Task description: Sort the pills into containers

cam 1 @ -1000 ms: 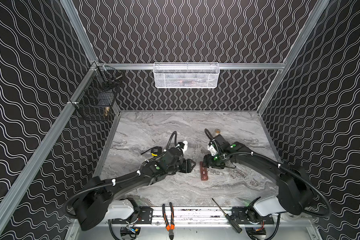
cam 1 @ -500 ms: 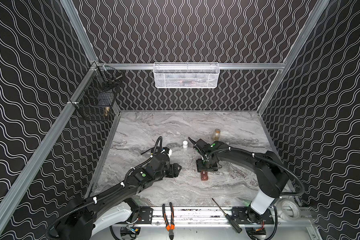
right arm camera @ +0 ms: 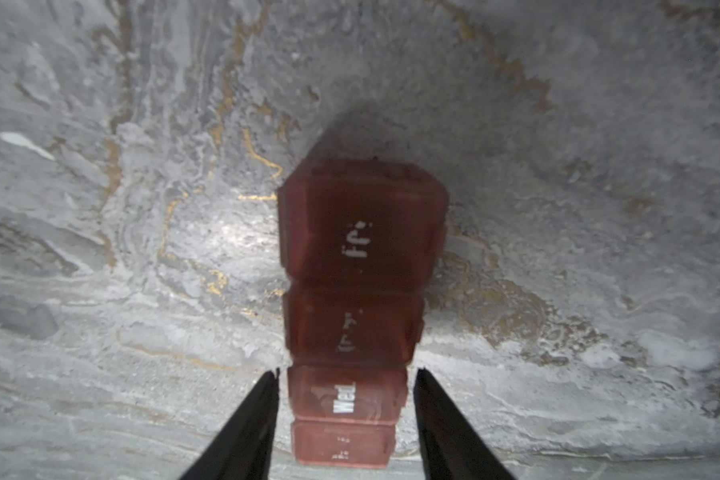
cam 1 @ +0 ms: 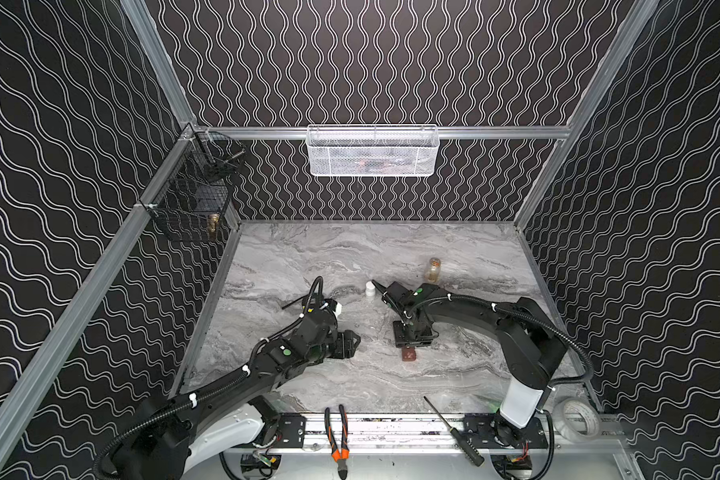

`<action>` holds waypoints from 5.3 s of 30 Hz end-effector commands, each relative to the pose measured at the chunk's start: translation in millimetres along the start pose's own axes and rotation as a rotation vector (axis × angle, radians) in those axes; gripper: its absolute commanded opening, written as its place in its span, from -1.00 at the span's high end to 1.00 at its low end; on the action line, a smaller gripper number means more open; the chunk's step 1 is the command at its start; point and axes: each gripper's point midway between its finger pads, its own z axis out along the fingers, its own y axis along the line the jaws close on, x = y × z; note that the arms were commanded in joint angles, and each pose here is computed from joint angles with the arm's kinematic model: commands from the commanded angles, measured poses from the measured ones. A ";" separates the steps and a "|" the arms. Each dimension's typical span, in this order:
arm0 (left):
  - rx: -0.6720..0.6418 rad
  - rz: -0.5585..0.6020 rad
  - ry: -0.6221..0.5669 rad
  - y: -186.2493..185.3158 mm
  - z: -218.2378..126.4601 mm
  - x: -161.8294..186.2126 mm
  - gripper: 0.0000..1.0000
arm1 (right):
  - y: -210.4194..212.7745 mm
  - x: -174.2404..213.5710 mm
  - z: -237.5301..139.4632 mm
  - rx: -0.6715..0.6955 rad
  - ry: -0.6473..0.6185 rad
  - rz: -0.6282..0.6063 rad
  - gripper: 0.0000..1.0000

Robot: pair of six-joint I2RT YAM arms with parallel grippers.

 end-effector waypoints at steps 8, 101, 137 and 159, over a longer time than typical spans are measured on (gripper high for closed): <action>0.025 -0.008 -0.013 -2.4 -0.8 -2.6 -0.41 | -2.1 3.5 1.9 0.011 0.010 0.014 0.07; 0.610 -0.159 0.116 -133.8 73.6 -24.6 0.67 | 27.4 22.5 -100.2 -0.271 -0.179 -0.177 0.19; 0.553 -0.156 0.117 -123.0 81.5 -20.9 0.81 | 76.3 37.7 -117.1 -0.567 -0.104 -0.214 0.04; 0.476 -0.136 0.165 -102.6 94.2 -2.0 0.79 | 53.7 19.5 -125.9 -0.418 -0.200 -0.168 -0.25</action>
